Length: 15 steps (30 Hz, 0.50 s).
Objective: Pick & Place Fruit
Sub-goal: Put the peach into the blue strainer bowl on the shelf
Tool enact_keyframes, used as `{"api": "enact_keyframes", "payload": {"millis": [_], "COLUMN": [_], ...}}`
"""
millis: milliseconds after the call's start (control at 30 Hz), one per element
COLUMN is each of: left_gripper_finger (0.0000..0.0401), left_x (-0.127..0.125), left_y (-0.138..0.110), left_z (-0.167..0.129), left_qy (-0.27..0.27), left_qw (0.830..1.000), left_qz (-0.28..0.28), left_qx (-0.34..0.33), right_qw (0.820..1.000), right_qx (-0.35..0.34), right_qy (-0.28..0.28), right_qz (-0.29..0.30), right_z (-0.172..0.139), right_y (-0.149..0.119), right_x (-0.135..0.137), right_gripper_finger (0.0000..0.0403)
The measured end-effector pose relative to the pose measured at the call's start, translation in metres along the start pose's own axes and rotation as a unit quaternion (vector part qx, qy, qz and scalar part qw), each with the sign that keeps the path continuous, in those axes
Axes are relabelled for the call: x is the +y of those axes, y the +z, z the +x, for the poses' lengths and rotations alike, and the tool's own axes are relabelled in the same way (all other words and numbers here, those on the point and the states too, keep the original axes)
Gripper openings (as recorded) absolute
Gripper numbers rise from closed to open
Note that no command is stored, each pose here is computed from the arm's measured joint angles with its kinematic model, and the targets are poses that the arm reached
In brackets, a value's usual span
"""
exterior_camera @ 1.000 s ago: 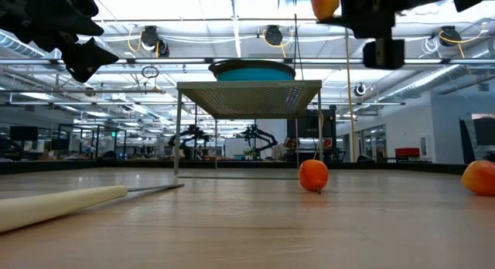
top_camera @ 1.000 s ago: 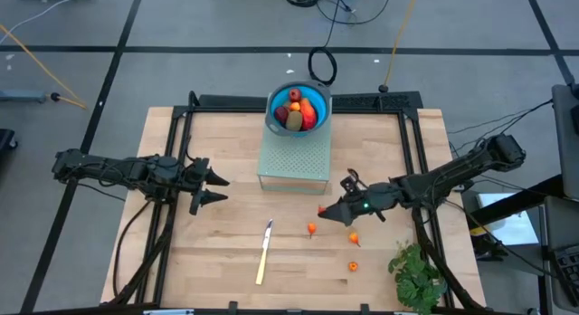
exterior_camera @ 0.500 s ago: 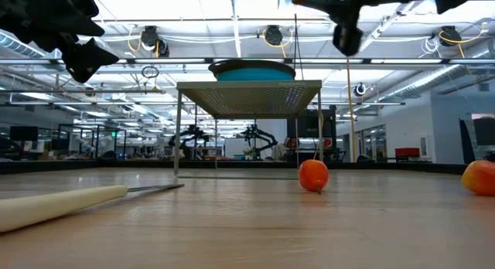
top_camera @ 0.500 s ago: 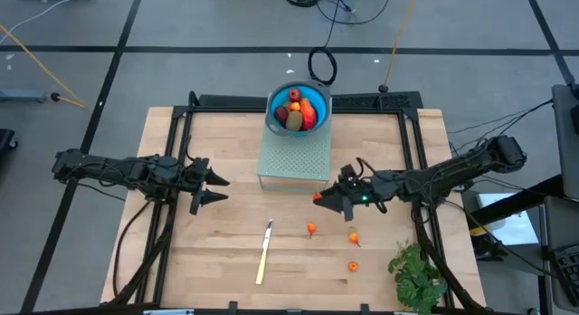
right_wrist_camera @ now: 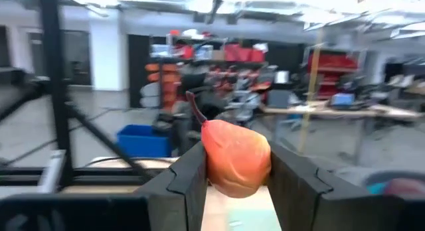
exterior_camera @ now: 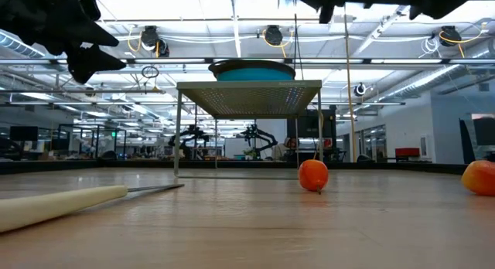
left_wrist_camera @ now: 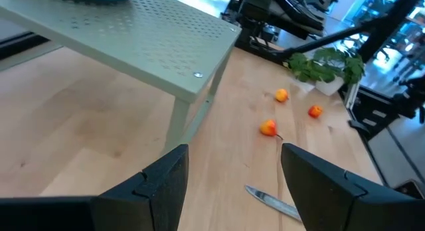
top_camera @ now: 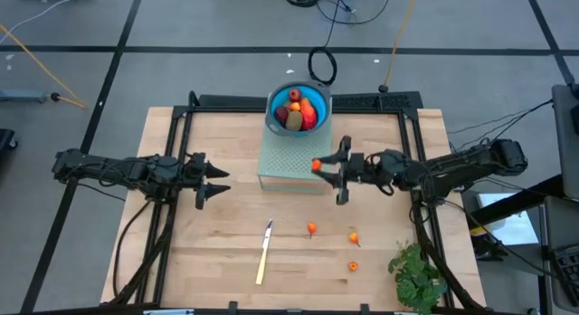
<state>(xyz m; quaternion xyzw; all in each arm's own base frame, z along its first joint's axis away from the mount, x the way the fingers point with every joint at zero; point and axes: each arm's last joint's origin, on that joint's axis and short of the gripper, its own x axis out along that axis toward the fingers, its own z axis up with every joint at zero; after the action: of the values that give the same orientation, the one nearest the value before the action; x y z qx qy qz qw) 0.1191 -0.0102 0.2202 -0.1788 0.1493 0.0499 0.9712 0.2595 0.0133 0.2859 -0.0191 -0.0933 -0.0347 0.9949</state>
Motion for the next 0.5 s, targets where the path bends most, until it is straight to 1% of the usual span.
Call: {"api": "enact_keyframes", "payload": {"millis": [100, 333, 433, 500], "left_gripper_finger": [0.0241, 0.0241, 0.0241, 0.0241], "left_x": [0.000, 0.000, 0.000, 0.000], "left_y": [0.000, 0.000, 0.000, 0.000], "left_z": [0.000, 0.000, 0.000, 0.000], "left_qy": [0.002, 0.002, 0.003, 0.003], "left_qw": [1.000, 1.000, 1.000, 1.000], "left_qz": [-0.011, -0.017, -0.017, -0.017], "left_qx": [-0.001, -0.001, -0.001, -0.001], "right_qw": [0.999, 0.996, 0.997, 0.997], "right_qx": [-0.004, -0.002, 0.003, 0.022], "right_qy": [-0.030, -0.087, -0.080, -0.077], "right_qz": [-0.011, -0.009, -0.011, -0.006], "right_z": [0.001, 0.001, 0.001, 0.005], "right_y": [0.000, -0.001, 0.000, 0.004], "right_x": [-0.016, -0.048, -0.059, -0.067], "right_gripper_finger": [0.0128, 0.0128, 0.0128, 0.0128]}}
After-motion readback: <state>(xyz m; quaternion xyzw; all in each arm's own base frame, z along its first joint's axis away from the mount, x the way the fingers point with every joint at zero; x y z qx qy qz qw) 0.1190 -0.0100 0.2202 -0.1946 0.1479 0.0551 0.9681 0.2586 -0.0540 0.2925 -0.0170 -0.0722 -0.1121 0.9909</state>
